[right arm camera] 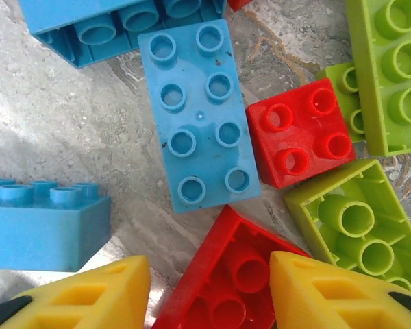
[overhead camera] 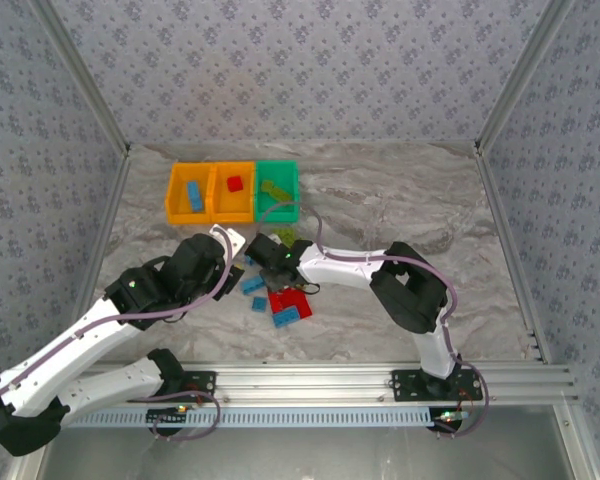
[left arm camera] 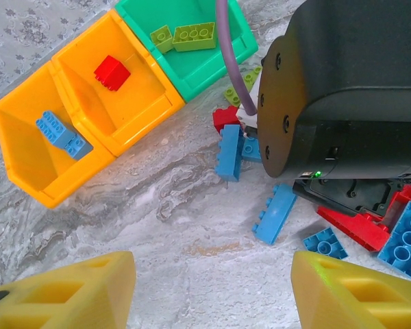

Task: Sort the legos into containers by color

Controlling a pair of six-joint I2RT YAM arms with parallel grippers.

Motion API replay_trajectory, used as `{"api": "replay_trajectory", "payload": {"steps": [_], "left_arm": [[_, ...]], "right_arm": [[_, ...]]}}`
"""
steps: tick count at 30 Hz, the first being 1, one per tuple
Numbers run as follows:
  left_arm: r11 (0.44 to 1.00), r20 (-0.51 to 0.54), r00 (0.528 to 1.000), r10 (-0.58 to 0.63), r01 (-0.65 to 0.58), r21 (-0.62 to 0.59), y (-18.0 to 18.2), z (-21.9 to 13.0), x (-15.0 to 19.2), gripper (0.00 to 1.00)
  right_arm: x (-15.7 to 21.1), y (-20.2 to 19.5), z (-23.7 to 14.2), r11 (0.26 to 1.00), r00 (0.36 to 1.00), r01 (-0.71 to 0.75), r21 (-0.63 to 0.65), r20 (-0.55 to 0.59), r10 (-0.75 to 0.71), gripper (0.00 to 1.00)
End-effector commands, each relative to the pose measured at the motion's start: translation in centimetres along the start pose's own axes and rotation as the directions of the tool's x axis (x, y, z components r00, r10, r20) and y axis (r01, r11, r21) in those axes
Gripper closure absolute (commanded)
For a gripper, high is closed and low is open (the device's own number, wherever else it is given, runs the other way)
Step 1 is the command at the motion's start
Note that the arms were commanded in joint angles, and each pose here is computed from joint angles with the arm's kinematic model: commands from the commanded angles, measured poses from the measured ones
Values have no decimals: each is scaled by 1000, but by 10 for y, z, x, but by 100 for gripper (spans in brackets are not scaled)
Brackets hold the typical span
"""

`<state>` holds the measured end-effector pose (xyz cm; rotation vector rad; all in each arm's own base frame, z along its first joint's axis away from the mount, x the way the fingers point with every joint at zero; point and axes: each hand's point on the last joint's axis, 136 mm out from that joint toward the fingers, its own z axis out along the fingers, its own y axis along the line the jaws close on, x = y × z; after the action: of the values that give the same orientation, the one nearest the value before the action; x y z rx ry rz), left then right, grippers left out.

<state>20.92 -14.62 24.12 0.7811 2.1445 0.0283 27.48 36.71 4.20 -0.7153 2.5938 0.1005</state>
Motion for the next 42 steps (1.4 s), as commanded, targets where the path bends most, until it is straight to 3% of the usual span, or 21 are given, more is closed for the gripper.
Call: {"api": "replay_trajectory", "payload": {"steps": [1,5,11,15,20,23,28,35,38,42], "left_arm": [[1000,-8,1000,15,-15,-21,4,-1,4,38],[1000,-12,1000,18,-19,-25,4,0,5,38],[1000,-11,1000,17,-18,-20,3,0,4,38],[1000,-8,1000,17,-18,-18,3,-1,4,38],[1000,-7,1000,22,-22,2,-1,0,4,37],[1000,-9,1000,27,-27,8,-2,0,5,36],[1000,-12,999,30,-30,6,-2,1,6,35],[999,-13,999,43,-43,24,-5,1,7,34],[999,-12,999,46,-46,24,-5,2,7,34],[999,-6,999,35,-35,15,-3,1,6,28]], "right_arm": [[24,-10,12,999,996,-8,36,-93,12,52],[28,-3,10,999,994,-33,-9,-102,32,43],[-3,8,-35,988,995,-74,-136,53,82,45],[-13,-5,-51,987,982,-98,-125,151,117,46],[-4,-18,-31,988,987,-134,-70,75,140,41],[-2,-9,-18,987,990,-138,-86,25,141,35],[1,5,1,986,989,-147,-80,-37,145,35],[12,3,23,980,978,-198,-31,-74,196,58],[11,-3,23,981,979,-193,-1,-64,192,75],[-13,-13,-4,981,980,-192,-27,41,193,79]]}}
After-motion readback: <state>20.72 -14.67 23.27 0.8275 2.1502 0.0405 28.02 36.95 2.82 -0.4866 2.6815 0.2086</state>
